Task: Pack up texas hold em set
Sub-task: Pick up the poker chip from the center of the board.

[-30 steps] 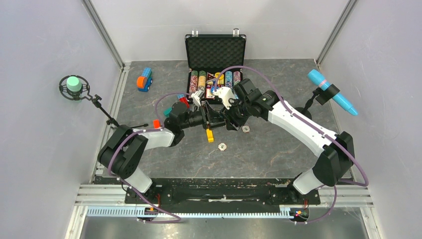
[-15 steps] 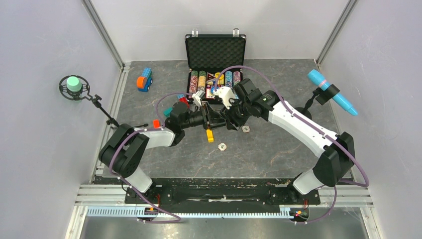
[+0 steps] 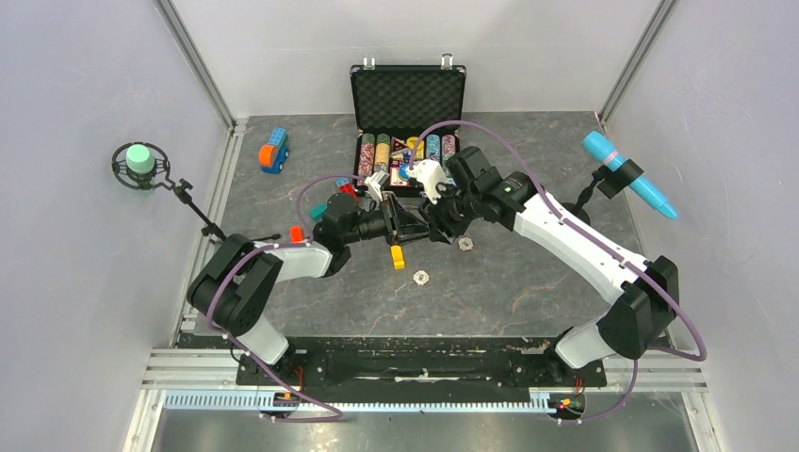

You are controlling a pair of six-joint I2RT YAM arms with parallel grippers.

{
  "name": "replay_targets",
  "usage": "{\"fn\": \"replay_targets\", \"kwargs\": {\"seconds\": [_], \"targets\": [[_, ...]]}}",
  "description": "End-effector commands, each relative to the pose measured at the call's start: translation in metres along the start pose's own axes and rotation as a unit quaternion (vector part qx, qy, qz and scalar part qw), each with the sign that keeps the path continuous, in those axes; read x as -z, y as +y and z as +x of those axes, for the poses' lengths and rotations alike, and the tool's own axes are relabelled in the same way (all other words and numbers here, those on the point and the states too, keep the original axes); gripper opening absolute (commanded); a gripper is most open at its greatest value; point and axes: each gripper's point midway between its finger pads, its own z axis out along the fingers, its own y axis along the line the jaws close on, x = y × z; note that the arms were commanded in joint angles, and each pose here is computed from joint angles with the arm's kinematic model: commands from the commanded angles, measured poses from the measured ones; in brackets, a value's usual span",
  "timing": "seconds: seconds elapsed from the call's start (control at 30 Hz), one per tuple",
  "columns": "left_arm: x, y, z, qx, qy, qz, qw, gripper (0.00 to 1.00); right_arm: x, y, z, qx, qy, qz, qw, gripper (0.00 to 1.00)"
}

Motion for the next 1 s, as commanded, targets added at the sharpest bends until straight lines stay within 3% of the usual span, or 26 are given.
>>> {"fn": "replay_targets", "kwargs": {"seconds": [0.0, 0.47, 0.57, 0.63, 0.7, 0.77, 0.83, 0.97], "targets": [[-0.005, -0.012, 0.006, -0.017, 0.021, 0.024, 0.999, 0.33, 0.012, -0.004, -0.032, 0.02, -0.06, 0.012, 0.998, 0.0], [-0.006, -0.018, 0.006, -0.018, 0.023, 0.035, 0.999, 0.02, 0.009, -0.003, -0.031, 0.019, -0.06, 0.009, 0.998, 0.0], [-0.005, -0.02, 0.006, -0.023, 0.022, 0.039, 0.999, 0.02, 0.01, -0.003, -0.03, 0.019, -0.061, 0.009, 0.998, 0.01], [-0.005, -0.022, 0.006, -0.027, 0.022, 0.041, 0.999, 0.02, 0.011, -0.003, -0.03, 0.02, -0.064, 0.012, 0.998, 0.1], [-0.005, -0.022, 0.006, -0.029, 0.022, 0.042, 0.998, 0.02, 0.013, -0.004, -0.032, 0.019, -0.072, 0.016, 0.997, 0.37], [-0.005, -0.023, 0.006, -0.031, 0.023, 0.043, 0.998, 0.02, 0.015, -0.004, -0.034, 0.017, -0.085, 0.021, 0.996, 0.53], [-0.004, -0.023, 0.006, -0.032, 0.023, 0.042, 0.998, 0.02, 0.021, -0.008, -0.039, 0.009, -0.105, 0.036, 0.994, 0.61], [-0.003, -0.024, 0.006, -0.038, 0.023, 0.04, 0.998, 0.02, 0.04, -0.021, -0.052, -0.02, -0.158, 0.057, 0.986, 0.66]]}}
